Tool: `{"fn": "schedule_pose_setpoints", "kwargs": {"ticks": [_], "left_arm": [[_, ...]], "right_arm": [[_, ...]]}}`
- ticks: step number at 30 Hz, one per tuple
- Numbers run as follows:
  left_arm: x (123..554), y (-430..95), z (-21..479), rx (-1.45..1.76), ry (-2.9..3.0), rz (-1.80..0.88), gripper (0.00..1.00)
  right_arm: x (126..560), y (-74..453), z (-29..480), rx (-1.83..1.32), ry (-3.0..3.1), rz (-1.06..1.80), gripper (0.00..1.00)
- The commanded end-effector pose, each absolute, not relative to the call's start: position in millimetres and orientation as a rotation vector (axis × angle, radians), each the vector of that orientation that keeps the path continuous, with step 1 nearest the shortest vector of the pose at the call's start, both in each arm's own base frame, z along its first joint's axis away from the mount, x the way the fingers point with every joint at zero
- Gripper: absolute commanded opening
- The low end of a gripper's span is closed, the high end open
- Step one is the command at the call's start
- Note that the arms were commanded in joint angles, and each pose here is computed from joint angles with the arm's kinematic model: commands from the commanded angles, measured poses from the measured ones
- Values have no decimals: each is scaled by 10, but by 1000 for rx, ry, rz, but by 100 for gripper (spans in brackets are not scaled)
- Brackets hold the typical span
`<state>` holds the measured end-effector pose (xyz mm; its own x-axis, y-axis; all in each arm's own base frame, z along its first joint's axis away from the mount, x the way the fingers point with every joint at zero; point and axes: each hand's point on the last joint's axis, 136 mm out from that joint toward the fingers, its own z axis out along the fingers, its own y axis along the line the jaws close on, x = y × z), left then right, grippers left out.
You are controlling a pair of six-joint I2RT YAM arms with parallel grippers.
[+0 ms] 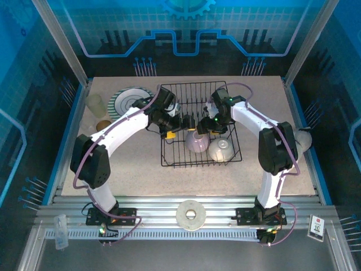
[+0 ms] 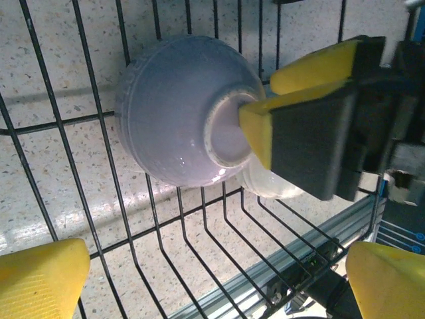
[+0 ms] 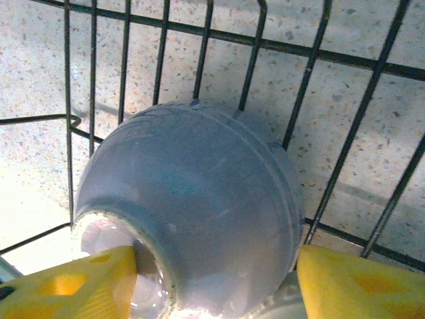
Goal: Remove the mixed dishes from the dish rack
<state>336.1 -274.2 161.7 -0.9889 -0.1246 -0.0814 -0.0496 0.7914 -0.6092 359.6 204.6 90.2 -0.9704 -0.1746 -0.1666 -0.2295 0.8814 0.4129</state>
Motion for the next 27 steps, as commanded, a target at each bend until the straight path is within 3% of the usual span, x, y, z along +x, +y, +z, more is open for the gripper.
{"fn": "schedule_pose_setpoints", "kwargs": {"ticks": [1,7,13,20,27], "left_arm": [[3358,-2823,1511,-182,2882,-1011,99],[3424,-2827,1338,-241,2897,-985,99],[3448,-2811,1218,-265,2914,-951,99],[3442,-2799,1170,-274,2923,-941,99],[3448,-2801,1152,-280,2924,-939,99]], "right_arm": [[3507,1880,607,-279,3009,610,60],[3501,1800,474,-211,3035,637,47],[3472,1727,344,-149,3070,654,46],[3445,1709,308,-133,3086,650,65],[3381,1726,140,-101,3131,669,69]]}}
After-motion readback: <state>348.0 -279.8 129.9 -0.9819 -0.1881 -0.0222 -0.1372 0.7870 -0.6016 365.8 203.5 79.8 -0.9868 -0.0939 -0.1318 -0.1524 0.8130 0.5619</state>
